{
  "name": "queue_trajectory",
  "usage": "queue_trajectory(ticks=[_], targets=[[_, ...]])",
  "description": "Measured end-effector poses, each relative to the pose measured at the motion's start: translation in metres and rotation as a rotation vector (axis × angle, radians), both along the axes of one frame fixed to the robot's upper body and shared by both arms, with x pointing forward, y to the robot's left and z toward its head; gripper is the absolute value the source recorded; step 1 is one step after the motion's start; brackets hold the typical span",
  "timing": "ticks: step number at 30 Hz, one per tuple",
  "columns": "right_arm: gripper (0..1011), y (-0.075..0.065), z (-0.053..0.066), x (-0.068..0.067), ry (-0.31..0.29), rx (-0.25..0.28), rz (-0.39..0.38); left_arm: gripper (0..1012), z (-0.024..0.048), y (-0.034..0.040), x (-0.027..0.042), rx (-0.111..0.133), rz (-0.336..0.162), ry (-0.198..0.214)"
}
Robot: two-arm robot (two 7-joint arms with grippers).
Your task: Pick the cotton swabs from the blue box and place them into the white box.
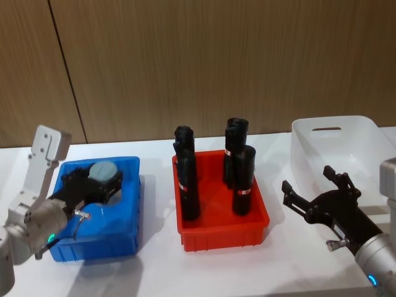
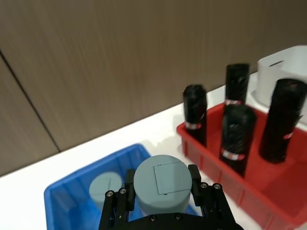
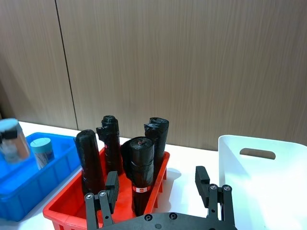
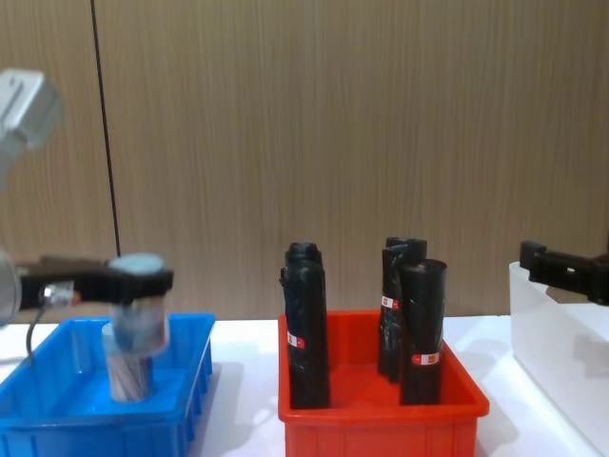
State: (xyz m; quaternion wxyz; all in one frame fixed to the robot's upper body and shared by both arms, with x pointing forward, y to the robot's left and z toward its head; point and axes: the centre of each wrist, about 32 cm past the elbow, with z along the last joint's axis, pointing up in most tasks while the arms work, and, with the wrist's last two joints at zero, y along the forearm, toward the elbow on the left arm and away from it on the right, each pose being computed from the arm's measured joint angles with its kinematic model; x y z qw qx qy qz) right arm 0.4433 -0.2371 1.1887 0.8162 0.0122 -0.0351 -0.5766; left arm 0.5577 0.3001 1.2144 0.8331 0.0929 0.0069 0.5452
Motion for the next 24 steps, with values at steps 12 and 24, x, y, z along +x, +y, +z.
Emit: queue_trajectory(ticks=[12,24], targets=[[1002,0.000,0.000,0.000,0.000,0.000,0.000,663,0.0432,-0.0123,-0.0084,-0.034,-0.159,-0.073],[1002,0.000,0.000,0.000,0.000,0.000,0.000,663,0.0700,-0.0229,-0.0062,-0.078,-0.309,-0.083]])
